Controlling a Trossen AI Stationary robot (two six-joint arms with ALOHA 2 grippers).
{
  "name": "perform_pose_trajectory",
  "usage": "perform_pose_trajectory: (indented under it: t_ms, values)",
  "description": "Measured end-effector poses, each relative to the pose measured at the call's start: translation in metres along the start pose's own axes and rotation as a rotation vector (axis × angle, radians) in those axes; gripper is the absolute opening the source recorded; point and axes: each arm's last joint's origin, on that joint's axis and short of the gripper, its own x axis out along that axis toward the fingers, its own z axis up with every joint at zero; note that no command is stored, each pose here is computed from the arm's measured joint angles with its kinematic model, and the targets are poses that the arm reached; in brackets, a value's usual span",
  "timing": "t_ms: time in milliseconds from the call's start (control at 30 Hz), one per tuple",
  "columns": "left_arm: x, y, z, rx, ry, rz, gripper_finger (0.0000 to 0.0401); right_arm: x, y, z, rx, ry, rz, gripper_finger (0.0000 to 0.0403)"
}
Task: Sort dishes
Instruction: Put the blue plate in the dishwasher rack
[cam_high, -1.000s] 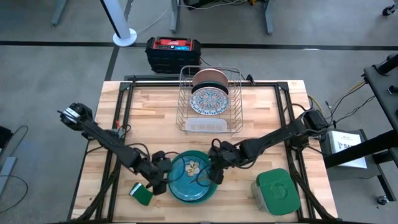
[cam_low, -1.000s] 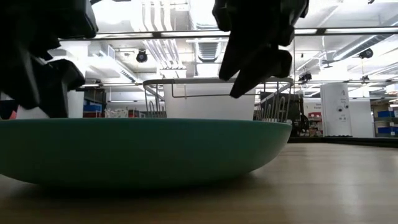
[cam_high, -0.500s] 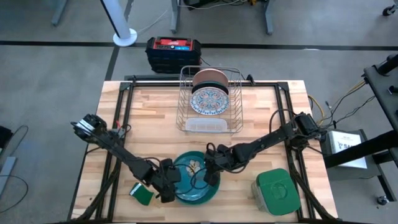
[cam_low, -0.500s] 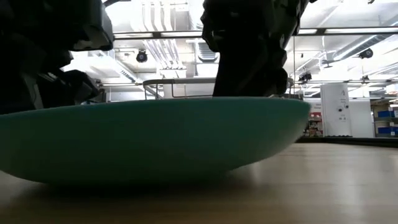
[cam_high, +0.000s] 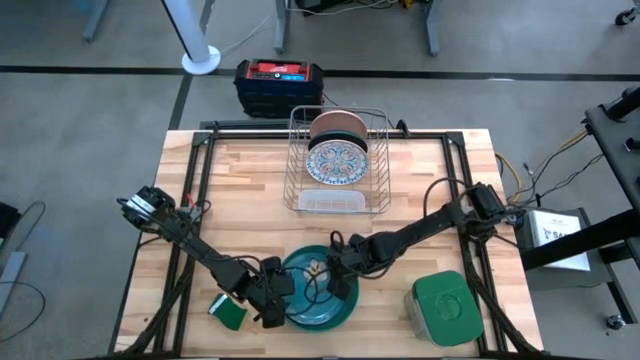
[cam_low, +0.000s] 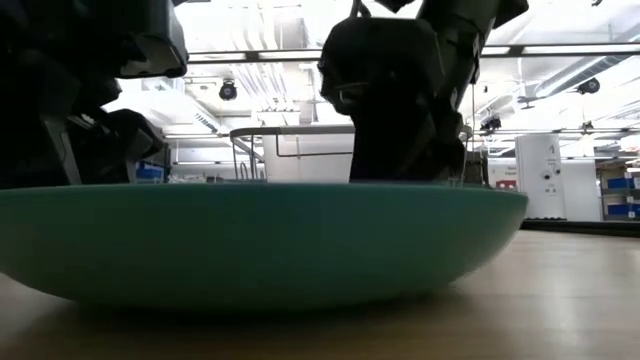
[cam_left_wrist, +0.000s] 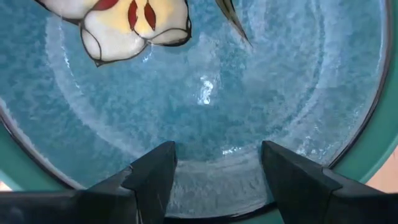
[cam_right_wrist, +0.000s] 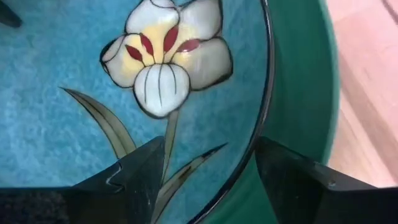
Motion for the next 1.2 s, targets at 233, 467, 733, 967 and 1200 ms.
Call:
perform_pose_trajectory:
  t_ms: [233,467,733,967,1200]
  values:
    - [0.0,0.0,0.0,0.0,-0.023,0.015,0.0231,0.018,0.004,0.001,-0.013,-0.001,0.082,0.0217]
    - [0.001,0.0,0.001,-0.003,-0.054,0.04,0.0231,0.021,0.002,0.004,-0.019,-0.013,0.091,0.0167]
    - [0.001,0.001,0.001,-0.004,-0.07,0.055,0.0231,0.021,0.0,0.008,-0.022,-0.03,0.091,0.0073]
    - [0.0,0.0,0.003,-0.009,-0.086,0.059,0.0231,0.017,0.0,0.011,-0.035,-0.064,0.072,0.0044]
    - [-0.008,-0.01,0.008,0.038,-0.117,0.09,0.0231,0.005,0.001,0.015,-0.068,-0.097,0.077,0.0041]
